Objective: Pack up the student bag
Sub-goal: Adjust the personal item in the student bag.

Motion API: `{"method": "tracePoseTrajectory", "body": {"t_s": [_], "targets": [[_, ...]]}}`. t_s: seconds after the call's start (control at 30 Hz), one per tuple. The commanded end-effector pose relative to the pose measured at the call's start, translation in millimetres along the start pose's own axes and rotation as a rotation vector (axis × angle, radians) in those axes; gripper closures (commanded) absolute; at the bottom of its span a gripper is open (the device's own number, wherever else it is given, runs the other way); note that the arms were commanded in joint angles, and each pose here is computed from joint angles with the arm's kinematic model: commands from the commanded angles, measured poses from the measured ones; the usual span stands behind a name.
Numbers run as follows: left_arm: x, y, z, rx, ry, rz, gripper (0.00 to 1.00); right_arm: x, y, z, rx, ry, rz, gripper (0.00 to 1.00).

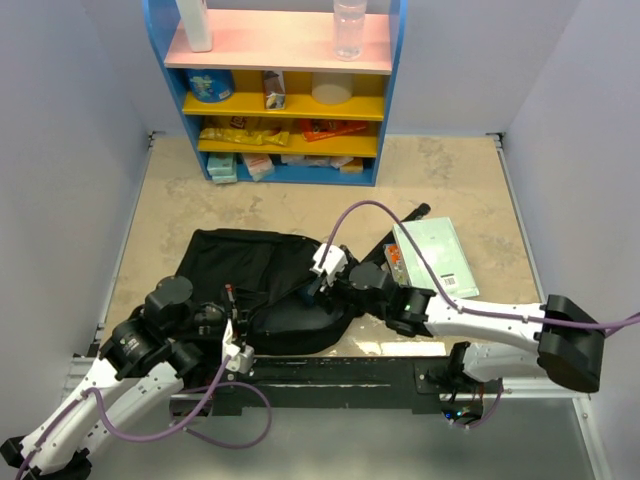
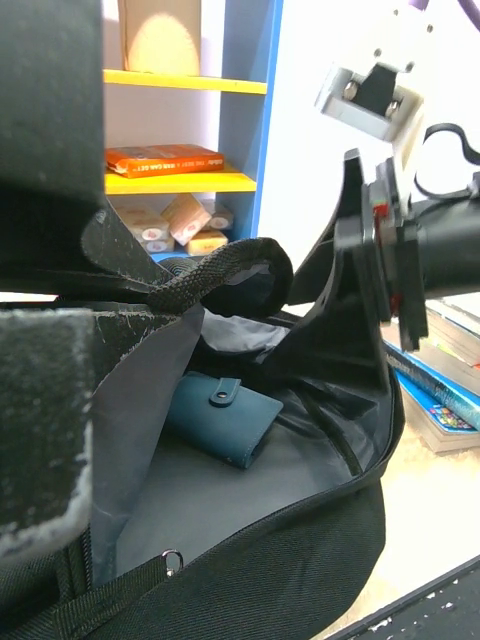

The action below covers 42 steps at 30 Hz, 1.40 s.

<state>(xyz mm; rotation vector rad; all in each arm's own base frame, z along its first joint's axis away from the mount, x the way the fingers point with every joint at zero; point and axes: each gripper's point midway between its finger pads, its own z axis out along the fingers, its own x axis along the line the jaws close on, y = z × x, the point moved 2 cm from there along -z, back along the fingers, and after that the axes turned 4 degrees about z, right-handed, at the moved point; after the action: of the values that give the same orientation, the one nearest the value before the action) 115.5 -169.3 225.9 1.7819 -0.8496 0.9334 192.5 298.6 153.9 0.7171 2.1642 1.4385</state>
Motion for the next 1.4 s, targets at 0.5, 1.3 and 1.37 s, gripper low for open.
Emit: {"method": "tracePoseTrajectory", "body": {"t_s": [0.5,1.3,1.37], "targets": [[18,7,-6,-0.004,0.052,0.070,1.00,-46,99,41,-0.233,-0.168,-0.180,1.00],[-17,-89,-3,0.445,0.178,-0.315,1.00,-106,68,-29,-0.073,-0.504,0.122,1.00],[-14,-90,-6,0.452,0.218,-0.344,1.00,-93,78,-27,-0.098,-0.433,0.124,1.00]]}}
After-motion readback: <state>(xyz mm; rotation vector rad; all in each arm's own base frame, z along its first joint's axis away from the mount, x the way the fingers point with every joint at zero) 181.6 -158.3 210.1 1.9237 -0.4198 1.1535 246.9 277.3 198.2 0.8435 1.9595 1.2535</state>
